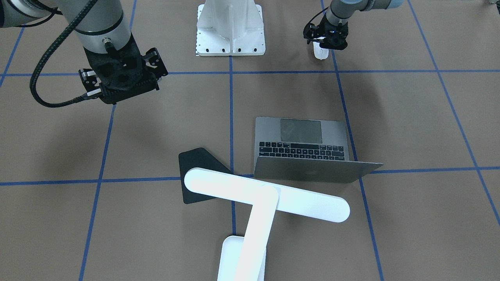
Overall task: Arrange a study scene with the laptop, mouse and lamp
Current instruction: 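Raise the right gripper away from the mousepad while the left gripper lowers to the mouse, then grasp the white mouse with the left gripper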
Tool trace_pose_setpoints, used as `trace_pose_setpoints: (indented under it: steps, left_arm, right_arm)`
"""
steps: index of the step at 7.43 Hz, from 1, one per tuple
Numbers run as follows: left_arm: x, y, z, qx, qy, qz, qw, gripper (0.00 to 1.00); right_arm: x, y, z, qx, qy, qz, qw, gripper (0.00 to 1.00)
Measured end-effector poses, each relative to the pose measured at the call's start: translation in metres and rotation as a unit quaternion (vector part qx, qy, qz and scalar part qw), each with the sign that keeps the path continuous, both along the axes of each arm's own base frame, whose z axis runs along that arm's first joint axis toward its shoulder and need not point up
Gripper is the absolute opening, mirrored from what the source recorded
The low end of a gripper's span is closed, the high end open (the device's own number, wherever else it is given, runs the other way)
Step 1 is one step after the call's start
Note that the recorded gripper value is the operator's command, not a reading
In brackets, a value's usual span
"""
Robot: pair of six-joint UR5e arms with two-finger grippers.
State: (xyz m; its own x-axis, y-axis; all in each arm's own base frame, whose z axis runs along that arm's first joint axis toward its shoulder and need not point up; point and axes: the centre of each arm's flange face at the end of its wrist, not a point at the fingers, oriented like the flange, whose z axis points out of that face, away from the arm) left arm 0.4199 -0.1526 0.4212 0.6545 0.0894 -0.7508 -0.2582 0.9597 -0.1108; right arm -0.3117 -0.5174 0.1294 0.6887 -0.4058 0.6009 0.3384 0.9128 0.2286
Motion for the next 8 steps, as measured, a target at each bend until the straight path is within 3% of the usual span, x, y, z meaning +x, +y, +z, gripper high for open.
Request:
trace_pose_setpoints:
  steps: [8]
  left_arm:
    - [0.0018,0.0017,-0.0039,-0.03,0.007,0.033,0.999,0.93]
  right_arm:
    - [-0.0046,0.0024,-0.0041,0.008,0.004,-0.001,1.0,1.0]
